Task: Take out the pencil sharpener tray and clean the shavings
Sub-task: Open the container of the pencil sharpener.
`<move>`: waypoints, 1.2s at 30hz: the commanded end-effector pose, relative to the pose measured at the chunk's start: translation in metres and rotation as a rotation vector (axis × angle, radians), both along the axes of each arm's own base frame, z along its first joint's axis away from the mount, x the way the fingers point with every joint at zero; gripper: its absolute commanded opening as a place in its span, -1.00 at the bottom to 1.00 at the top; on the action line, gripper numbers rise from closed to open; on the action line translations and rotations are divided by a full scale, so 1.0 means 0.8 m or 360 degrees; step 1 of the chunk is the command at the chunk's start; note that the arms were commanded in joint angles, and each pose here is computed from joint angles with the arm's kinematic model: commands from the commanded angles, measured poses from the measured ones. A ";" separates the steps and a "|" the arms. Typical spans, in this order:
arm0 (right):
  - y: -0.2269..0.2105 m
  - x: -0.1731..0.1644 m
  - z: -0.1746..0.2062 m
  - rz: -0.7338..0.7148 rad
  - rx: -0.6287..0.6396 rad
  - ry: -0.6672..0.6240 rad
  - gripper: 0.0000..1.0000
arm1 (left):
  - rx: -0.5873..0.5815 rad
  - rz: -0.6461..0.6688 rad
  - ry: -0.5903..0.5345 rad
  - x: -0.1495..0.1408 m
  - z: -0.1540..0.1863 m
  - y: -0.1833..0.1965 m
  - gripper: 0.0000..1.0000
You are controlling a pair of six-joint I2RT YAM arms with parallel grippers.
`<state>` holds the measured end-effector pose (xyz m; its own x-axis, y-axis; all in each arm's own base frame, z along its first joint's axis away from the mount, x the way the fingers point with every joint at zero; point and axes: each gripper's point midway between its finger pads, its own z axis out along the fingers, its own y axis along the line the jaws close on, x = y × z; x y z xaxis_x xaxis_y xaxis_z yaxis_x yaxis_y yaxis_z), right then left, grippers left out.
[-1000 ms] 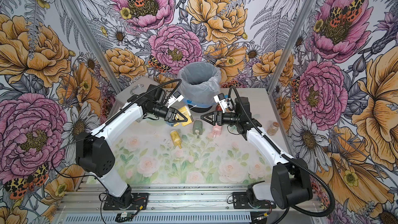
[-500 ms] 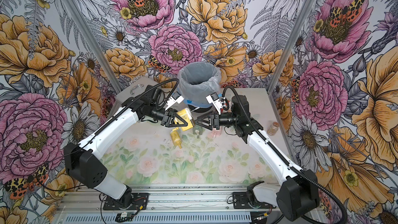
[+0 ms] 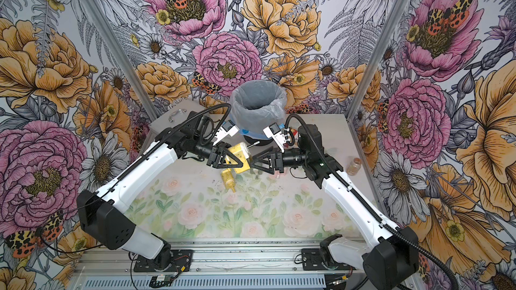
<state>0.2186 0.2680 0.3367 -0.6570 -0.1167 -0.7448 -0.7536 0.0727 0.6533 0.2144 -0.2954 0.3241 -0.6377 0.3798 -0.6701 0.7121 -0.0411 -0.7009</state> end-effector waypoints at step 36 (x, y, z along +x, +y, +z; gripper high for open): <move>0.023 -0.017 0.029 0.0180 0.0050 -0.0073 -0.13 | -0.0165 -0.0150 -0.0130 -0.042 0.034 0.000 -0.99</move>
